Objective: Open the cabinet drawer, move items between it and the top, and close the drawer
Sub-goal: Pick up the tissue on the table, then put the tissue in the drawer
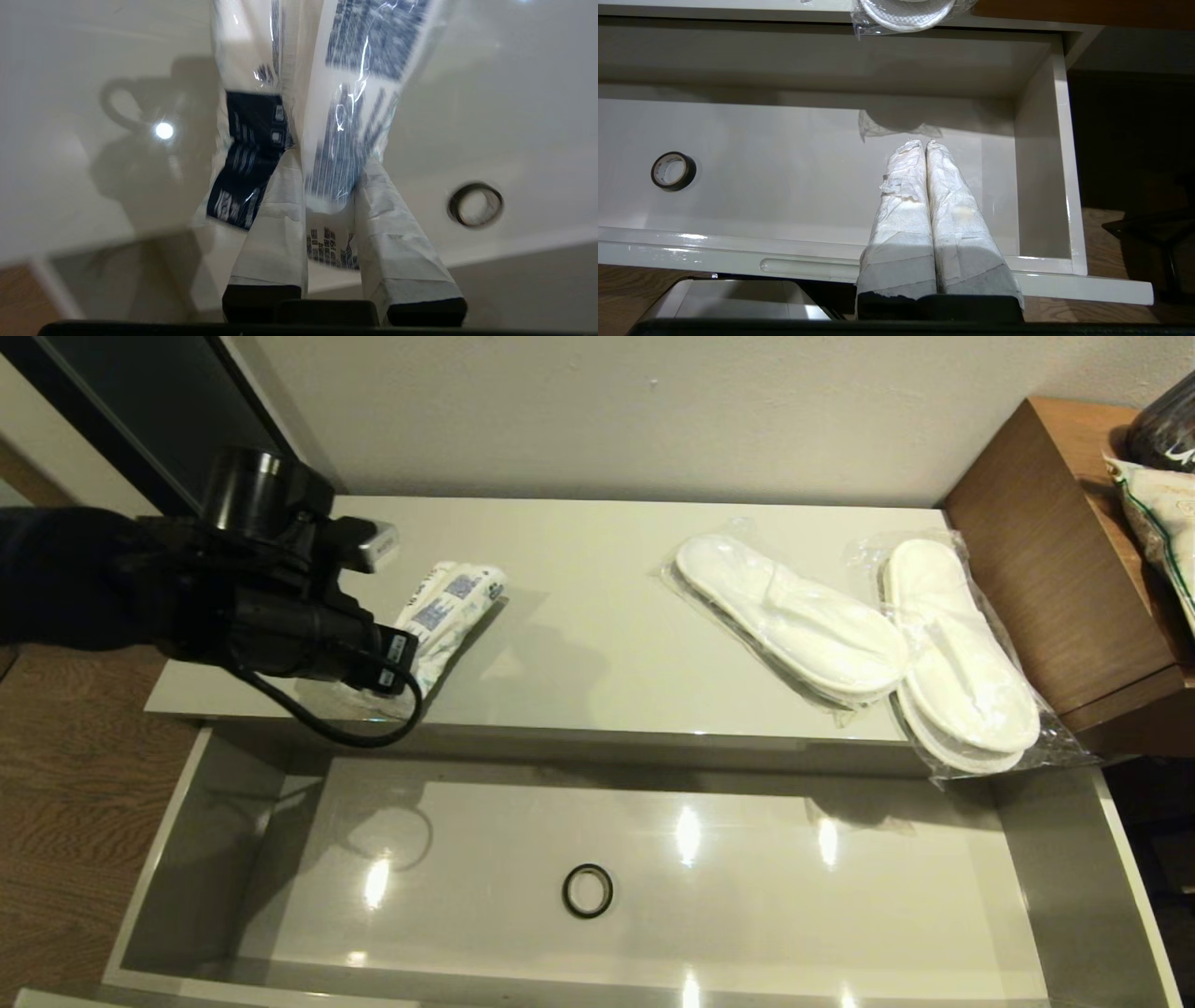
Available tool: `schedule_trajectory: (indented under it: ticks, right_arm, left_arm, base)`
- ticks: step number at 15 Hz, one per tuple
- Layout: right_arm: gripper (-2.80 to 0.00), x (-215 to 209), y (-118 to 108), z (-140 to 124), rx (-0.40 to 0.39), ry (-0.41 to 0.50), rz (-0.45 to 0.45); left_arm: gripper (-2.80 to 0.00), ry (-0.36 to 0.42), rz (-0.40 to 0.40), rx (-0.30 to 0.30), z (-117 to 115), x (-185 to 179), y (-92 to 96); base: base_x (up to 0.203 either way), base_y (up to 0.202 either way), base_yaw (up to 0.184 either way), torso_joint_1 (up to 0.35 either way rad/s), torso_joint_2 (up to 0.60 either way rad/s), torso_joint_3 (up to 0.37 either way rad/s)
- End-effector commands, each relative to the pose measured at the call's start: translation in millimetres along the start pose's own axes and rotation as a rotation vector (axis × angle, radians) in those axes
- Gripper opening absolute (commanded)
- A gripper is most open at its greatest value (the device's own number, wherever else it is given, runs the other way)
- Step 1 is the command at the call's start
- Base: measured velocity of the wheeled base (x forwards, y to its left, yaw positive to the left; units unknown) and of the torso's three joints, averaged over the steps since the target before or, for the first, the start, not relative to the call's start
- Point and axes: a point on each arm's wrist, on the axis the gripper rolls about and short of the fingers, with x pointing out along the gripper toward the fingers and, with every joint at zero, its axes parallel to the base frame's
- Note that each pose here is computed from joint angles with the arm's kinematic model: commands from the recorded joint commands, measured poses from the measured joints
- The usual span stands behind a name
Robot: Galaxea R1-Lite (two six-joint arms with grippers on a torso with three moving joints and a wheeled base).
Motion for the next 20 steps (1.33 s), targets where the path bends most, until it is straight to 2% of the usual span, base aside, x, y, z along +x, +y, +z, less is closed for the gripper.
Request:
schedule_trajectory:
  ticks: [1,2,4,5,8,11,14,17,20]
  right_arm:
    - [-2.80,0.0,0.0,0.0,-0.001,0.000,0.001]
    - [-2.80,0.0,0.0,0.0,-0.001,-0.001,0.001]
    - [-2.80,0.0,0.0,0.0,-0.001,0.000,0.001]
    - [-2.80,-0.1,0.0,0.0,-0.001,-0.002,0.001]
    - [-2.80,0.0,0.0,0.0,-0.001,-0.001,0.001]
    - [-2.80,-0.1,0.0,0.0,-0.001,-0.001,0.001]
    - [-2.80,0.0,0.0,0.0,-0.001,-0.001,0.001]
    - [-2.80,0.0,0.0,0.0,-0.001,-0.001,0.001]
    - [-2.80,-0.1,0.0,0.0,-0.001,-0.002,0.001]
  left_arm:
    - [-2.80,-0.104,0.008,-0.009,-4.5,-69.1,4.6]
    - [-2.80,-0.088,0.000,-0.008,-19.1,-89.9,3.7]
    - [-2.80,0.007,-0.024,0.001,-59.4,-108.6,-1.4]
    - [-2.80,0.073,-0.039,0.010,-88.0,-116.2,-5.4]
    - [-2.80,0.222,-0.062,0.029,-153.1,-123.2,-12.7]
    - [-2.80,0.340,-0.072,0.037,-198.8,-118.4,-18.2]
    - [-2.80,0.314,-0.066,0.019,-210.1,-93.6,-23.2]
    - [-2.80,0.345,-0.062,0.010,-205.4,-64.0,-27.2]
    - [-2.80,0.291,-0.058,-0.029,-198.1,-52.4,-28.6]
  base:
    - [0.000,0.000,0.000,0.000,0.00,0.000]
    - [0.000,0.000,0.000,0.000,0.00,0.000]
    - [0.000,0.000,0.000,0.000,0.00,0.000]
    - [0.000,0.000,0.000,0.000,0.00,0.000]
    - [0.000,0.000,0.000,0.000,0.00,0.000]
    - [0.000,0.000,0.000,0.000,0.00,0.000]
    - [0.000,0.000,0.000,0.000,0.00,0.000]
    - [0.000,0.000,0.000,0.000,0.00,0.000]
    - [0.000,0.000,0.000,0.000,0.00,0.000]
